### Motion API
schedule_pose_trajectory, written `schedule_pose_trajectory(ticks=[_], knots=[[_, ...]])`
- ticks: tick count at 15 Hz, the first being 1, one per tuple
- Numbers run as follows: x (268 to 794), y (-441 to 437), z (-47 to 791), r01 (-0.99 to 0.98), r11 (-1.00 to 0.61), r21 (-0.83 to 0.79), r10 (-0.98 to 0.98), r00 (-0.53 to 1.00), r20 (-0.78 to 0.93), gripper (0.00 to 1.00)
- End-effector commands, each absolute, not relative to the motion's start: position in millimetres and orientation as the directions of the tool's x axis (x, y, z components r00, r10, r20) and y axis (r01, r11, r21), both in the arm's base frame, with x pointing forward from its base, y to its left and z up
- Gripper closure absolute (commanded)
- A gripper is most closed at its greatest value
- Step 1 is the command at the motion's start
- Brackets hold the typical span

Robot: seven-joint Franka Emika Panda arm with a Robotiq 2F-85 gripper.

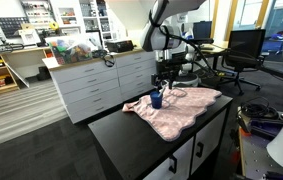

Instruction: Remove the marker the blue cup and place it on the apron

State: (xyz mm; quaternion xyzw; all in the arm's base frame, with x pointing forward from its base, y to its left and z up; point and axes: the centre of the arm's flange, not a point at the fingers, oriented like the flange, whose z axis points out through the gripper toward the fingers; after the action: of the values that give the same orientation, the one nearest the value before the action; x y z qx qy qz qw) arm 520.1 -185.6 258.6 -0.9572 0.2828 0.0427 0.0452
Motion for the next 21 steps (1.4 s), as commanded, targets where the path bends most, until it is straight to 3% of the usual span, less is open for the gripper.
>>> schedule_pose_trajectory(ticks=[1, 10, 21], knots=[[527, -191, 260, -0.563, -0.825, -0.045, -0.554, 0.822, -0.132, 0.38], [529, -192, 261, -0.566, -0.822, -0.058, -0.556, 0.821, -0.131, 0.96], [533, -184, 271, -0.554, -0.830, -0.059, -0.546, 0.830, -0.117, 0.95]])
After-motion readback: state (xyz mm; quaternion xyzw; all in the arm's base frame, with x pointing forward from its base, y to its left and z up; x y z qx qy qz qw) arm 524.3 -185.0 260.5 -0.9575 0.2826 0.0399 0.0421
